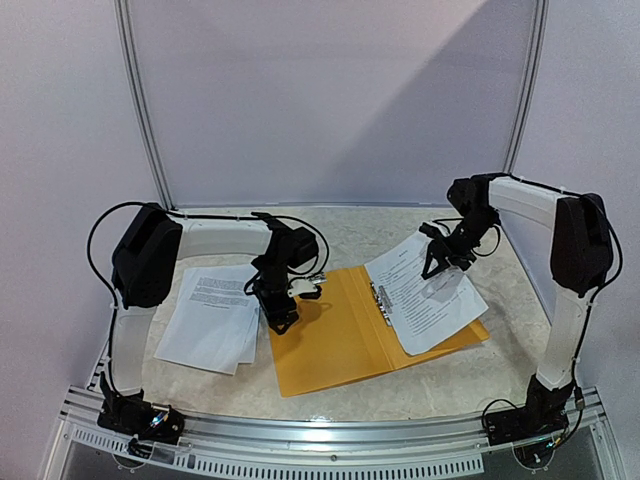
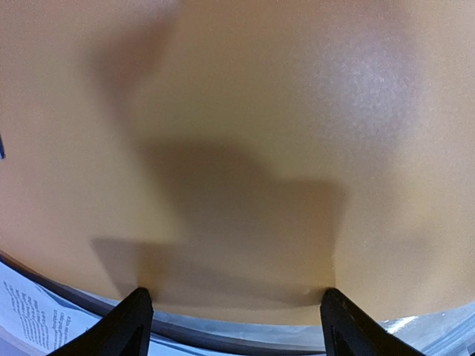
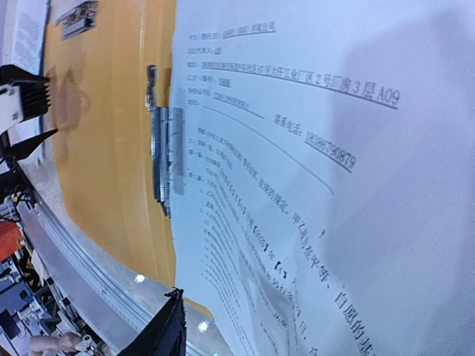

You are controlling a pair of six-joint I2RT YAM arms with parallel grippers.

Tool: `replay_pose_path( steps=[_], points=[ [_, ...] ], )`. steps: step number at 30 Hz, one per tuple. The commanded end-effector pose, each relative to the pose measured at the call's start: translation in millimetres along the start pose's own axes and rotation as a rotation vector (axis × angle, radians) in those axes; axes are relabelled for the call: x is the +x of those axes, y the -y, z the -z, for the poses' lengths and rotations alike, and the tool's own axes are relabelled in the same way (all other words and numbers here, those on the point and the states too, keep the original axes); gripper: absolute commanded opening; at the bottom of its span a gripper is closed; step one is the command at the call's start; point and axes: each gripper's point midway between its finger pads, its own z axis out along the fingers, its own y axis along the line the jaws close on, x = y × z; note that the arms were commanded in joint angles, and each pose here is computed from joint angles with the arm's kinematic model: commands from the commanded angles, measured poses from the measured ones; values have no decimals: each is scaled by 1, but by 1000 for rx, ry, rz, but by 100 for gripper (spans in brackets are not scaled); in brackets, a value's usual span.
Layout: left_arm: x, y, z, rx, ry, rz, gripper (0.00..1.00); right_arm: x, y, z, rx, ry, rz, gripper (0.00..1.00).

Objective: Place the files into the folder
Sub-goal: Place the file in the spring clip on the folder.

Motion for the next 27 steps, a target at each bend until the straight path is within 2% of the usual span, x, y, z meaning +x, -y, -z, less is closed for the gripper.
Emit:
replay_pose_path(
  steps=[1,5,7,16,17,18,19,27],
  points=[
    [7,12,-41,-2,-88,-36,80,1,32,-12,134,-31,-50,55],
    [7,12,-41,0,-90,-40,80,-1,46,-18,190,-36,-72,64],
    [7,12,-41,0,-91,-40,80,-4,52,-20,214,-33,-75,73],
    [8,15,-43,5,-97,-44,80,-3,72,-34,280,-83,-95,81],
    [8,15,-43,6,-98,-45,80,-2,74,-34,287,-86,-97,86],
    [8,15,-44,7,-98,-45,80,-1,75,-35,292,-90,-99,96],
    [8,15,-43,8,-97,-45,80,-1,77,-35,303,-90,-99,98],
    [8,17,-46,14,-107,-48,80,-4,95,-33,402,-94,-95,99]
  ],
)
